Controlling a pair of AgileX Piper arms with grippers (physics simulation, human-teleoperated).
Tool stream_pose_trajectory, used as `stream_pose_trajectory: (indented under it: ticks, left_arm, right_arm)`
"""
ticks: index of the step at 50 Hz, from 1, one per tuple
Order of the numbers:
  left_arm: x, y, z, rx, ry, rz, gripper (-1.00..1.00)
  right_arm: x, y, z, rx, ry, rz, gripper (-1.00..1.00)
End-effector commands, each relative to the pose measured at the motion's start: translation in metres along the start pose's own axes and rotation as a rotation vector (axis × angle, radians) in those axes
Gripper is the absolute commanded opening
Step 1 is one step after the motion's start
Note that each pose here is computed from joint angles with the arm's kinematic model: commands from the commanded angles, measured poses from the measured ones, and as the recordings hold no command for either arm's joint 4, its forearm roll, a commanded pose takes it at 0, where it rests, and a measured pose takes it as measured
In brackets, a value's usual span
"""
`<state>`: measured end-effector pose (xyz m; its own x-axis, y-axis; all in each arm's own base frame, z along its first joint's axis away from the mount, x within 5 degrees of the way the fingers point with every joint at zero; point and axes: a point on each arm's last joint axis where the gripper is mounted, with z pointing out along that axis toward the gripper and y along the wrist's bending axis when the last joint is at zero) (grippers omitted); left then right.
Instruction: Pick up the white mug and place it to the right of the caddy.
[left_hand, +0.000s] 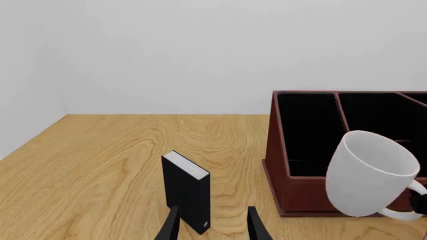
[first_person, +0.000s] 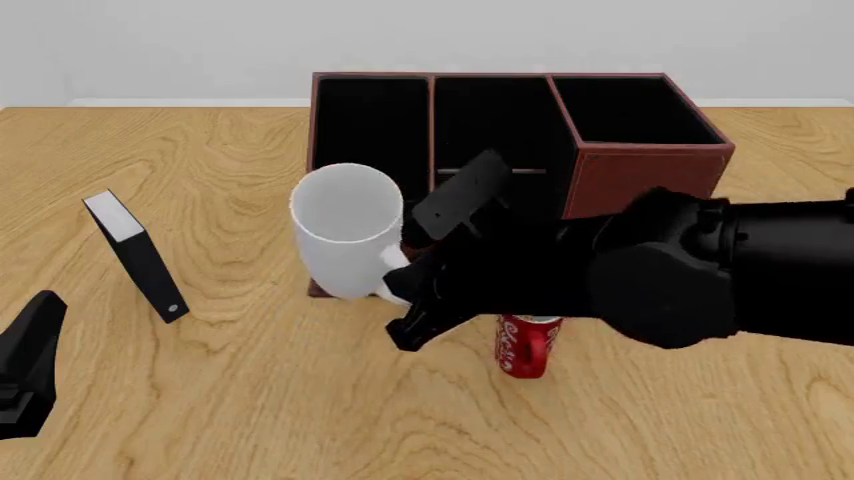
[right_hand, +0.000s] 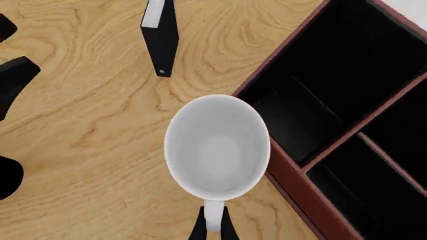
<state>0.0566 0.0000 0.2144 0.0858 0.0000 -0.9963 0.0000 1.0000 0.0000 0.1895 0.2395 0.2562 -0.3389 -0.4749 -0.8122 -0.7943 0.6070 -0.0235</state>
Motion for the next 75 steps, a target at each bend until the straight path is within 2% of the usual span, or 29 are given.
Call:
stream_pose_trajectory:
  ticks: [1,13,27,51,64,75]
  left_arm:
    - [0.0,0.0,0.0,0.0,0.0,0.0,1.0]
    - [0.0,0.0,0.0,0.0,0.0,0.0,1.0]
    - [0.0,0.0,0.0,0.0,0.0,0.0,1.0]
    - [0.0,0.0,0.0,0.0,0.0,0.0,1.0]
    - [0.0,0.0,0.0,0.0,0.0,0.0,1.0]
    - [0.0,0.0,0.0,0.0,0.0,0.0,1.0]
  right_arm:
    - [-0.012,-0.009,-0.045,0.028,-0.07,0.01,-1.0]
    - [-0.02,-0.019,-0.084,0.066,-0.121,0.031,-1.0]
    - [-0.024,-0.035,-0.12,0.138,-0.17,0.088,-1.0]
    - [-0.005,-0.067,-0.181,0.343,-0.227,0.249,-1.0]
    - [0.011,-0.08,-0.199,0.454,-0.231,0.353,-1.0]
    - [0.022,-0.084,-0.204,0.503,-0.233,0.411,-1.0]
